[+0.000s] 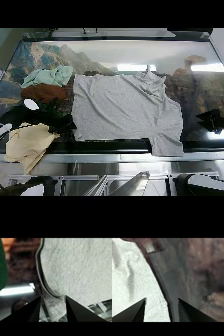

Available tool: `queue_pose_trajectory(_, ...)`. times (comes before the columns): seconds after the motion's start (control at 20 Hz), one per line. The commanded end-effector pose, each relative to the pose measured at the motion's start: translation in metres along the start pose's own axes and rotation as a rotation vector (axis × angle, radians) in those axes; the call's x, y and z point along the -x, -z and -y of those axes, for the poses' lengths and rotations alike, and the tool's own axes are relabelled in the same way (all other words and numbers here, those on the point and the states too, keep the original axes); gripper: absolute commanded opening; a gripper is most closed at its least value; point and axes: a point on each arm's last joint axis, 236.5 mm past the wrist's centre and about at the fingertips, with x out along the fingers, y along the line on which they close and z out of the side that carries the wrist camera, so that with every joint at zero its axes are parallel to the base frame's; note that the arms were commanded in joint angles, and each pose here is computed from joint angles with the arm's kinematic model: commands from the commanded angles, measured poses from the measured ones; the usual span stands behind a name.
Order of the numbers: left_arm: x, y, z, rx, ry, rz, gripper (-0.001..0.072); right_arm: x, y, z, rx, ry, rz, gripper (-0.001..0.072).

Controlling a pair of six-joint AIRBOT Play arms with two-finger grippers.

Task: Fold the shirts.

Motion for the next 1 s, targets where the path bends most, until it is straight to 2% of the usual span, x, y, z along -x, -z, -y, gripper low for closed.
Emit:
queue_pose_trajectory(0.0,0.0,0.0,-0.006,0.006,-0.028,0.002,0.0333,0.0,-0.001,0.0,-0.003,0.0,0.006,0.0463)
queue_pose_trajectory(0.3,0.001,0.002,-0.008,0.011,-0.026,-0.01,0.033,0.0,-0.001,0.0,-0.003,0.0,0.006,0.0462)
queue_pose_trajectory(0.35,0.002,0.003,-0.01,0.02,-0.024,-0.014,0.0316,0.0,-0.001,0.0,-0.003,0.0,0.006,0.0462)
queue_pose_trajectory(0.4,0.004,0.003,-0.013,0.033,-0.02,-0.016,0.026,0.0,-0.001,0.0,-0.003,0.0,0.006,0.0462)
queue_pose_trajectory(0.65,0.016,0.005,-0.031,0.108,-0.004,-0.033,0.0261,0.0,-0.001,0.0,-0.003,-0.001,0.006,0.0462)
queue_pose_trajectory(0.8,0.017,0.01,-0.042,0.09,-0.051,-0.054,0.0262,0.0,-0.001,0.0,-0.003,-0.001,0.006,0.0462)
queue_pose_trajectory(0.95,0.015,0.011,-0.035,0.082,-0.036,-0.056,0.0261,0.0,-0.001,0.0,-0.003,0.0,0.006,0.0463)
